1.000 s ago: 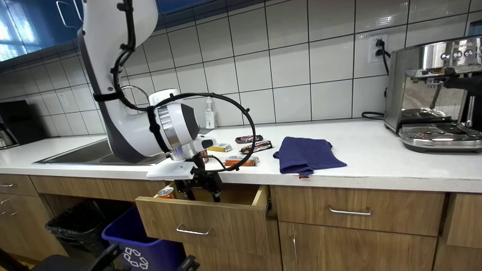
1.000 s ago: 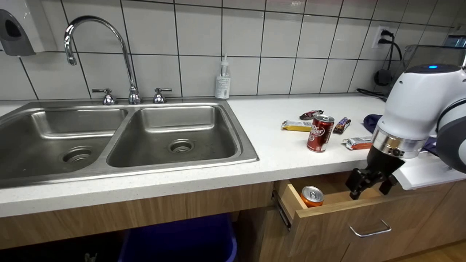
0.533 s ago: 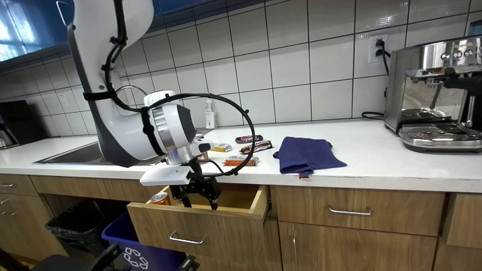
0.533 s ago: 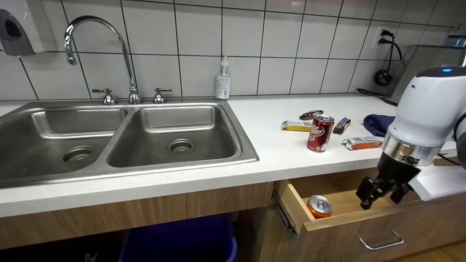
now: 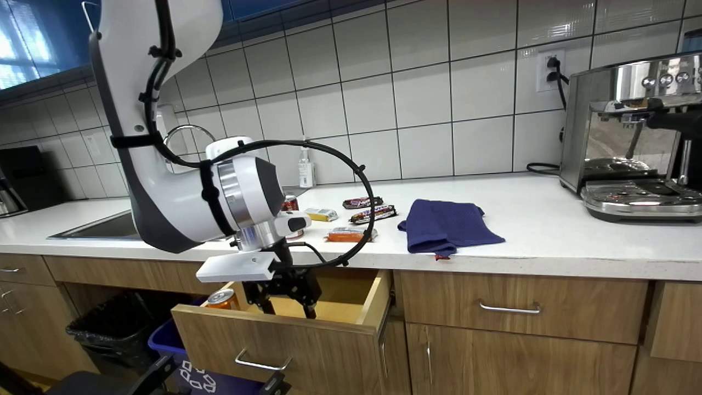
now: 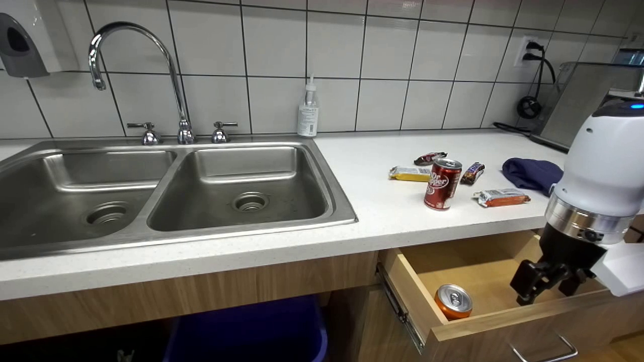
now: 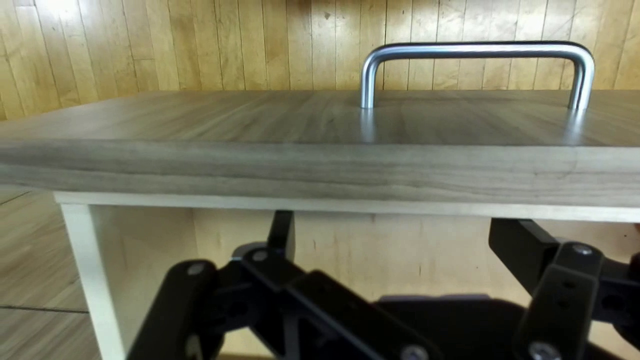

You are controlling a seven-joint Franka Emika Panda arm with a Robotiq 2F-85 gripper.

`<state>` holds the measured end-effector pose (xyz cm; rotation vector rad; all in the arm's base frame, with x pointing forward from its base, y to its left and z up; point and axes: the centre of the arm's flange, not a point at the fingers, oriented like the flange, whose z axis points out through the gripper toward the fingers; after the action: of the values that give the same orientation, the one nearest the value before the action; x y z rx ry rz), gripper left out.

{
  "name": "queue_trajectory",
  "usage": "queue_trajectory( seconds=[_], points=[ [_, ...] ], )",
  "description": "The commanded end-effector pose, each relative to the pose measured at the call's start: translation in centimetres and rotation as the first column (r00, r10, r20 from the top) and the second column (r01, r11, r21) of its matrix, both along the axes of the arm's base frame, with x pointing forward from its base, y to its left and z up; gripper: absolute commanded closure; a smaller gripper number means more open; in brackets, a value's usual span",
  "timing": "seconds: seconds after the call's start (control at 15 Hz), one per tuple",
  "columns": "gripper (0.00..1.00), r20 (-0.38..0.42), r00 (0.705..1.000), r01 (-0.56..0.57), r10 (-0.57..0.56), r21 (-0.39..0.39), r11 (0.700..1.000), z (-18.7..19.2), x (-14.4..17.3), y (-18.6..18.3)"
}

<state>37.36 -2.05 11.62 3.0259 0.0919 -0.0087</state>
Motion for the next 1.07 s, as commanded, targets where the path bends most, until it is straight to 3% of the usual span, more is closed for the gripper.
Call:
queue_trajectory(
  seconds=[0.0, 1.0],
  points=[
    [0.0, -0.017, 1.0, -0.023, 0.023, -0.004, 1.0, 0.7, -2.2, -1.0],
    [0.0, -0.045, 0.997, -0.058, 0.057, -0.009, 0.998, 0.5, -4.1, -0.9]
  ],
)
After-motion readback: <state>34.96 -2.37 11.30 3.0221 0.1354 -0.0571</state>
